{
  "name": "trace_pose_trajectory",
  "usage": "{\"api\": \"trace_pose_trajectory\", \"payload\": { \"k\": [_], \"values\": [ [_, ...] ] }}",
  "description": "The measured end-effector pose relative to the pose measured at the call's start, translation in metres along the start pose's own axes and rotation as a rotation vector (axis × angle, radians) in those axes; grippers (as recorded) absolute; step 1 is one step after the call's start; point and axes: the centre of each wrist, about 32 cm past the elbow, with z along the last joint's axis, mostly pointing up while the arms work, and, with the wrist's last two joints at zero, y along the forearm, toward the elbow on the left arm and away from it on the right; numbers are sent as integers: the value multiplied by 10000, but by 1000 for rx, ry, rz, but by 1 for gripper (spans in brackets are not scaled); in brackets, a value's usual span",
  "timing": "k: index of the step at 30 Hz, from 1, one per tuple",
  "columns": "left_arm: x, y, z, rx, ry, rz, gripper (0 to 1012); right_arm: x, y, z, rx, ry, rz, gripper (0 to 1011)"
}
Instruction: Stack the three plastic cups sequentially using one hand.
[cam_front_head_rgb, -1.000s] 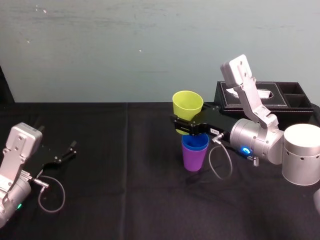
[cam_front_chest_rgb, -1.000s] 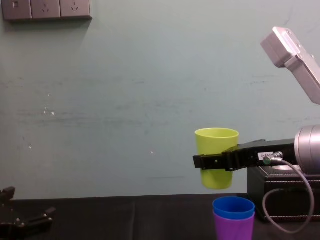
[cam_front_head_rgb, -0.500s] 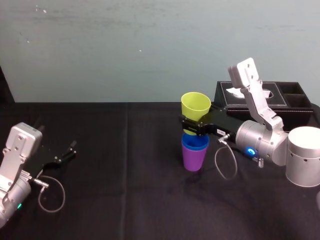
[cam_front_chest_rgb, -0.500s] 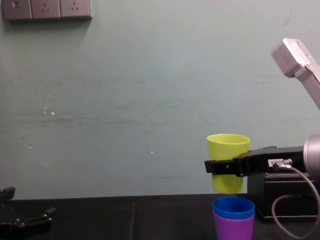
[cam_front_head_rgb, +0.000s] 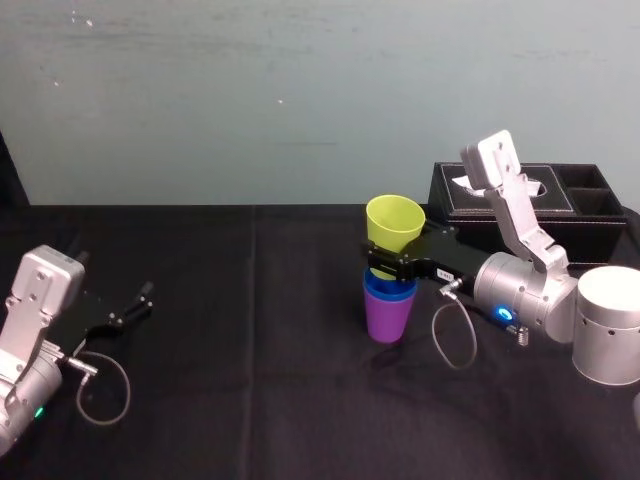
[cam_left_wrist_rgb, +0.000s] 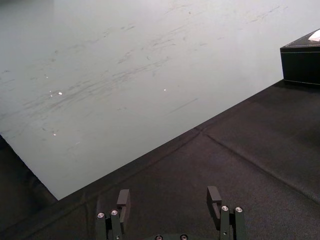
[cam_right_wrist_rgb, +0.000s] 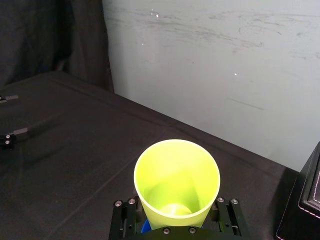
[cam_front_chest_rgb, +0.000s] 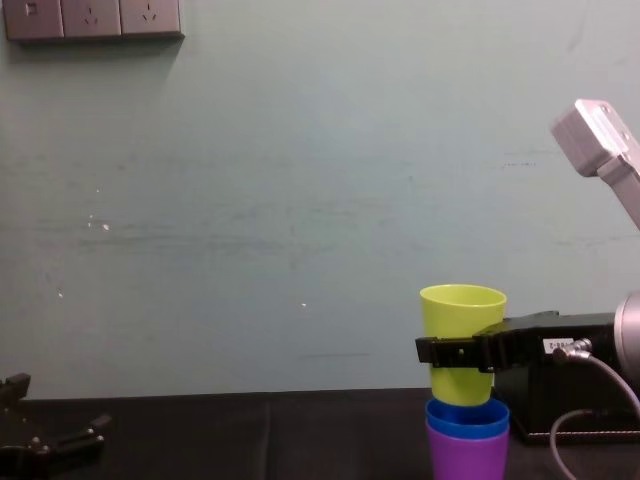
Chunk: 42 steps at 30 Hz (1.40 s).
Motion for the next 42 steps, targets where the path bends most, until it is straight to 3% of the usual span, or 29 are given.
{"api": "trace_pose_trajectory", "payload": {
  "k": [42],
  "values": [
    [0, 0, 0, 0, 0, 0, 1000, -50, 77, -196, -39, -20, -1, 719]
  ]
}}
